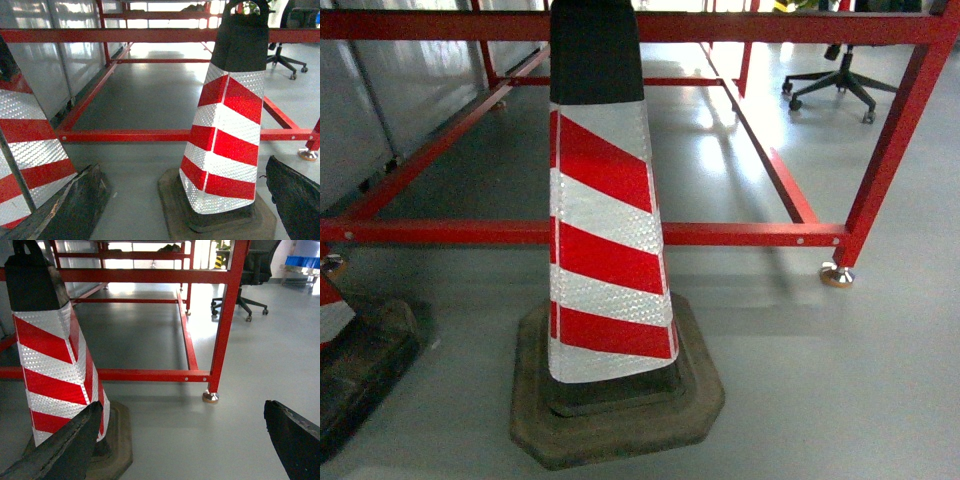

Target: Pick blue part to blue bin on bottom shelf

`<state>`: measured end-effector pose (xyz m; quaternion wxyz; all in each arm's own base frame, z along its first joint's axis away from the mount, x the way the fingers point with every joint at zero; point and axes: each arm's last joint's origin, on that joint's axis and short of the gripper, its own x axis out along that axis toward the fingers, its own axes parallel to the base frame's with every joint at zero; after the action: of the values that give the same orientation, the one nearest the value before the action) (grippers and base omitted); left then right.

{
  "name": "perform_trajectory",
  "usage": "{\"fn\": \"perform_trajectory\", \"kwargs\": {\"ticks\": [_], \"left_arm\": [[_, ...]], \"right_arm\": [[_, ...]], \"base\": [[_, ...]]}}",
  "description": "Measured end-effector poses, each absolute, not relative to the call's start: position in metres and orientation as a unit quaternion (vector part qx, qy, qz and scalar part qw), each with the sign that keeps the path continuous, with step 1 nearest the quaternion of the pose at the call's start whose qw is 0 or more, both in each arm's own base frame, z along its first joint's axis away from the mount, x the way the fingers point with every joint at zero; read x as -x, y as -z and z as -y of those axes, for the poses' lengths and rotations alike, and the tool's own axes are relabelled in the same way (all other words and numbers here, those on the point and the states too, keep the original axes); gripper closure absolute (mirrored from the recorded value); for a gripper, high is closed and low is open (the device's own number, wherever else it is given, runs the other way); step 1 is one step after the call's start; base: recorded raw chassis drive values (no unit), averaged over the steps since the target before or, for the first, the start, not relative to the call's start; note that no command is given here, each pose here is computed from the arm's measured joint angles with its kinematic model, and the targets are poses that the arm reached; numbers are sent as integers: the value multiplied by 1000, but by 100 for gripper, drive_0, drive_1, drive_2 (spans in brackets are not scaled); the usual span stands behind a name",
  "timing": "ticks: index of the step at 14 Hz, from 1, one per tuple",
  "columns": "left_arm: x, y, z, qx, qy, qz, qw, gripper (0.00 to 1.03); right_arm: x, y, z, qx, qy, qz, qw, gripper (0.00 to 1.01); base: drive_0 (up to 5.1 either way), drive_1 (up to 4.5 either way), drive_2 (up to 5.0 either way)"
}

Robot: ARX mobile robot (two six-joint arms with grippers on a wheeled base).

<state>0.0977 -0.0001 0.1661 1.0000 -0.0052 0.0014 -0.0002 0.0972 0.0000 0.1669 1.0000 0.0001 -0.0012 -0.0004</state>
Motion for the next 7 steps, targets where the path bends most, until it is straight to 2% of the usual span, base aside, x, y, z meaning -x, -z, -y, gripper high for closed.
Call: {"fn": "perform_trajectory", "kwargs": {"ticks": [7], "left_arm": [[-98, -166, 0, 5, 0, -1, 1000, 5]], "right_arm": [[-97, -167, 0, 0, 0, 1, 1000, 3]], "base": [[0, 0, 0]]}}
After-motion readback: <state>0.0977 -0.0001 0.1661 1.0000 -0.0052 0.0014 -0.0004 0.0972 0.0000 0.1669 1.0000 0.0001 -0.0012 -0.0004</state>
